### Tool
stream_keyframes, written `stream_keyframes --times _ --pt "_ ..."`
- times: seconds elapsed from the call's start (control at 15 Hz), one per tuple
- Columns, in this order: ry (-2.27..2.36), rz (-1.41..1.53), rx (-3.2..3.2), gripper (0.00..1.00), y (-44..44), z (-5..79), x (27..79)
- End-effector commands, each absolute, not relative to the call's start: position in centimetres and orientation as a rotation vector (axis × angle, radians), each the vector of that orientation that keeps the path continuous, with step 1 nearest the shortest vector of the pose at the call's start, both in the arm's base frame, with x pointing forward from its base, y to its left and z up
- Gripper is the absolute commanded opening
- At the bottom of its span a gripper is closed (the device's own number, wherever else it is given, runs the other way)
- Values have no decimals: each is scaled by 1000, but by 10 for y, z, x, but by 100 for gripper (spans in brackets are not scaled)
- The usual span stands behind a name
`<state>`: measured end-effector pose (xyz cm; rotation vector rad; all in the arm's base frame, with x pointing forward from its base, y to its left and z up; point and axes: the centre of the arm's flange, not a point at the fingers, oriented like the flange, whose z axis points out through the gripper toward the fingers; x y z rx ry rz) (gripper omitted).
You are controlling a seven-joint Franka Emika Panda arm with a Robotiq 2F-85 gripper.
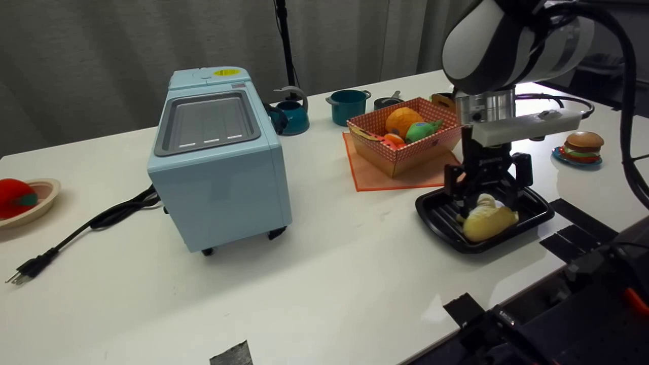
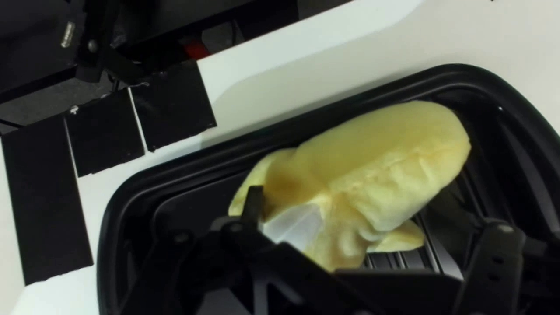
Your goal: Pick up the banana and avocado plush toy and put it in the basket
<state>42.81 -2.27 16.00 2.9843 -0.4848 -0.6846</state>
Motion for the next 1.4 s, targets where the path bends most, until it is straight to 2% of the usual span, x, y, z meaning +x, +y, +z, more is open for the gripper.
stream_keyframes --times 0.0,0.47,0.6,0.93,1.33 --pt "-492 -723 2996 64 -27 153 433" --pt "-477 -647 2995 12 -24 183 432" --pt "-471 -601 3015 1 -20 207 432" --pt "-438 -371 3040 3 -6 287 450" --pt "-393 114 2987 3 9 394 502"
